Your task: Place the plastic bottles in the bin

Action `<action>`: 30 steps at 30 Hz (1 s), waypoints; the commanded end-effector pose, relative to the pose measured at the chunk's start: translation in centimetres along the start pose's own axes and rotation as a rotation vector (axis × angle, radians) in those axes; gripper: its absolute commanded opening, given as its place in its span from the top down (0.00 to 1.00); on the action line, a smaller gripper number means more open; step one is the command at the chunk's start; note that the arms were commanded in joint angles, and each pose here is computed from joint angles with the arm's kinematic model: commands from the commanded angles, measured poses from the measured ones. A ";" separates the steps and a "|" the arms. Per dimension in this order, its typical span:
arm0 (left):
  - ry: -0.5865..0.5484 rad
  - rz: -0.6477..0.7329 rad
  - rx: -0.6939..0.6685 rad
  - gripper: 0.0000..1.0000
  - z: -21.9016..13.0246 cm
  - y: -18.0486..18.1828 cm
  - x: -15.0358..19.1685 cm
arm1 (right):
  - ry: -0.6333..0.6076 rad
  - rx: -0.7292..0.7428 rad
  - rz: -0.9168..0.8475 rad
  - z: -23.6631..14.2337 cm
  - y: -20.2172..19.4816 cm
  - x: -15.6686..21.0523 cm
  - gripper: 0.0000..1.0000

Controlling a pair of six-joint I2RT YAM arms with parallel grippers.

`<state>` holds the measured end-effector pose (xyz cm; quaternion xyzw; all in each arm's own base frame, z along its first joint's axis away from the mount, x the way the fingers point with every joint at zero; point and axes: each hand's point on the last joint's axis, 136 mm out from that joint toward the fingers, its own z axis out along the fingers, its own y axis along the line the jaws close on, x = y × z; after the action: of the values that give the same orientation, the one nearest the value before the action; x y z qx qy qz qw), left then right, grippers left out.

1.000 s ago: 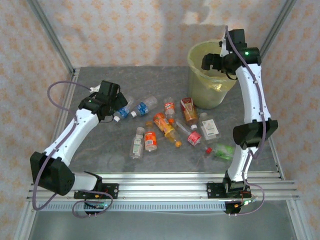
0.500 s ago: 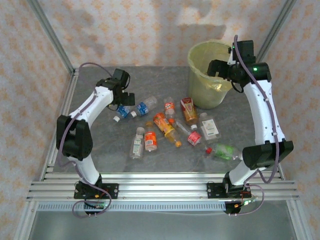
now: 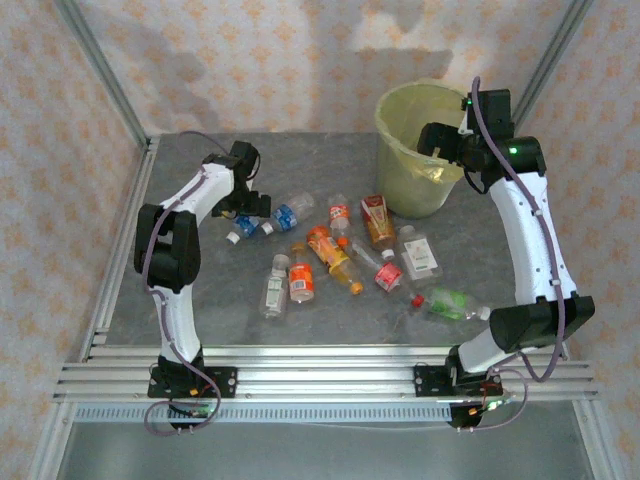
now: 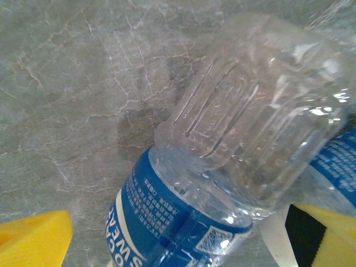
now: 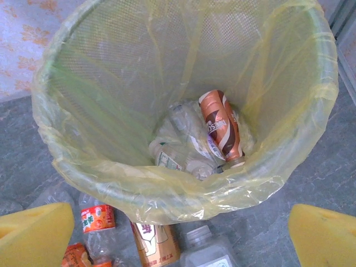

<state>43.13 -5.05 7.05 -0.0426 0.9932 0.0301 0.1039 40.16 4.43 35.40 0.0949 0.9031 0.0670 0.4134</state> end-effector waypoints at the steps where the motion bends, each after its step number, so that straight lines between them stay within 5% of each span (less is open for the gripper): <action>1: 0.019 -0.006 0.003 0.00 -0.4 0.3 0.1 | -0.041 -0.006 0.012 -0.8 0.3 -0.4 0.01; 24: 0.068 -0.230 0.031 0.00 4.5 2.1 0.3 | -0.019 -0.047 -0.040 0.4 2.8 0.5 0.01; 30: 0.066 -0.249 0.023 0.14 4.8 2.2 0.4 | -0.016 -0.067 -0.039 0.7 3.4 0.7 0.01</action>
<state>43.27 -2.70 2.15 -0.1562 0.9857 -0.0002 0.0635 40.20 7.65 35.32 0.0632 0.9008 0.0879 0.4205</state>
